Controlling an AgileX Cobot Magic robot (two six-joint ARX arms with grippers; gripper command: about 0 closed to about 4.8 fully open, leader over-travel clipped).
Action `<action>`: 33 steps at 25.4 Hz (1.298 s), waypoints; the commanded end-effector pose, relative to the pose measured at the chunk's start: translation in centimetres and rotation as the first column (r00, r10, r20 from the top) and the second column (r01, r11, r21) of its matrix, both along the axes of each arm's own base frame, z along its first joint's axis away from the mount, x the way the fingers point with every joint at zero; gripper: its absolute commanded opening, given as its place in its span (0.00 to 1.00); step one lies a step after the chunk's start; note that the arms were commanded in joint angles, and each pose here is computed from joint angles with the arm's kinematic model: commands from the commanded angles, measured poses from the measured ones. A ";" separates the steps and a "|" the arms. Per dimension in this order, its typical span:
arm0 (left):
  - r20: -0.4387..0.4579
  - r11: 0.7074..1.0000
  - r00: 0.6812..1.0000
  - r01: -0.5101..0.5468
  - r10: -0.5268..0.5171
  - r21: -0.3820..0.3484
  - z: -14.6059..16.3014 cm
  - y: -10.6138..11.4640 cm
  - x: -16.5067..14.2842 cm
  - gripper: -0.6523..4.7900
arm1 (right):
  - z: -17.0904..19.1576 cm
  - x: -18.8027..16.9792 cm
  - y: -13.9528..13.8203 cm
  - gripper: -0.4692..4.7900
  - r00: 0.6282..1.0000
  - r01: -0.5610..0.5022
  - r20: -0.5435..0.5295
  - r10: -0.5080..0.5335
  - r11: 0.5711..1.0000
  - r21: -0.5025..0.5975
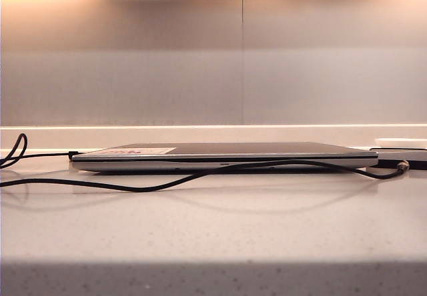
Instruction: Pick up the charging cable and the phone, plug the charging cable into the charging port on the phone, and finally place them back on the table.
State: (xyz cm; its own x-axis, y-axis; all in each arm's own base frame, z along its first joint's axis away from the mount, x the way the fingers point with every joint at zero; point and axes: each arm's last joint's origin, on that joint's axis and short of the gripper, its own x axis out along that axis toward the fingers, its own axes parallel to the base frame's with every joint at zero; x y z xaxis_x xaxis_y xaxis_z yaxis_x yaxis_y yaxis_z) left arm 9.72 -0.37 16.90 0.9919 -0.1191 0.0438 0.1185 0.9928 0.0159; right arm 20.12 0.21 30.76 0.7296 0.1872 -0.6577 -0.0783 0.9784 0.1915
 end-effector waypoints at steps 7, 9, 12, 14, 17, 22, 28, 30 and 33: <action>0.018 1.000 1.000 0.000 0.000 0.008 0.3 0.0 0.0 0.11 | -1.3 -2.2 -0.2 0.09 0.900 0.093 0.431 -0.067 0.995 -0.040; 0.018 1.000 1.000 0.000 0.000 0.008 0.3 0.0 0.0 0.11 | -2.1 -3.3 -0.2 0.09 0.855 0.096 0.514 -0.066 0.995 -0.032; 0.018 1.000 1.000 0.000 0.000 0.008 0.3 0.0 0.0 0.11 | -3.6 -4.8 -0.2 0.09 0.804 0.120 0.589 -0.081 0.992 -0.027; 0.018 1.000 1.000 0.000 0.000 0.008 0.3 0.0 0.0 0.11 | -4.9 -5.7 -0.3 0.09 0.783 0.166 0.612 -0.114 0.986 -0.028; 0.018 1.000 1.000 0.000 0.000 0.008 0.3 0.0 0.0 0.11 | -7.0 -7.0 -0.4 0.09 0.770 0.212 0.620 -0.149 0.977 -0.029; 0.018 1.000 1.000 0.000 0.000 0.008 0.3 0.0 0.0 0.11 | -10.3 -9.2 -0.5 0.09 0.721 0.239 0.673 -0.166 0.971 -0.015; 0.018 1.000 1.000 0.000 0.000 0.008 0.3 0.0 0.0 0.11 | -11.8 -10.3 -0.4 0.09 0.667 0.226 0.728 -0.156 0.974 0.001; 0.018 1.000 1.000 0.000 0.000 0.008 0.3 0.0 0.0 0.11 | -12.3 -10.6 -0.4 0.09 0.646 0.228 0.747 -0.157 0.974 0.007; 0.018 1.000 1.000 0.000 0.000 0.008 0.3 0.0 0.0 0.11 | -13.0 -10.5 -0.4 0.09 0.643 0.228 0.749 -0.157 0.974 0.008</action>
State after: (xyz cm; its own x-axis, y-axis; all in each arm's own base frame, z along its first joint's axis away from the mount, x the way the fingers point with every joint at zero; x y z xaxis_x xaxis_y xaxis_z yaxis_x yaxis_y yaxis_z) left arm 9.72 -0.37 16.90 0.9919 -0.1195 0.0441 0.1189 0.9928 0.0160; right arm 9.64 -0.24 17.55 0.9957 -0.0411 0.0832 0.0346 0.9963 0.0788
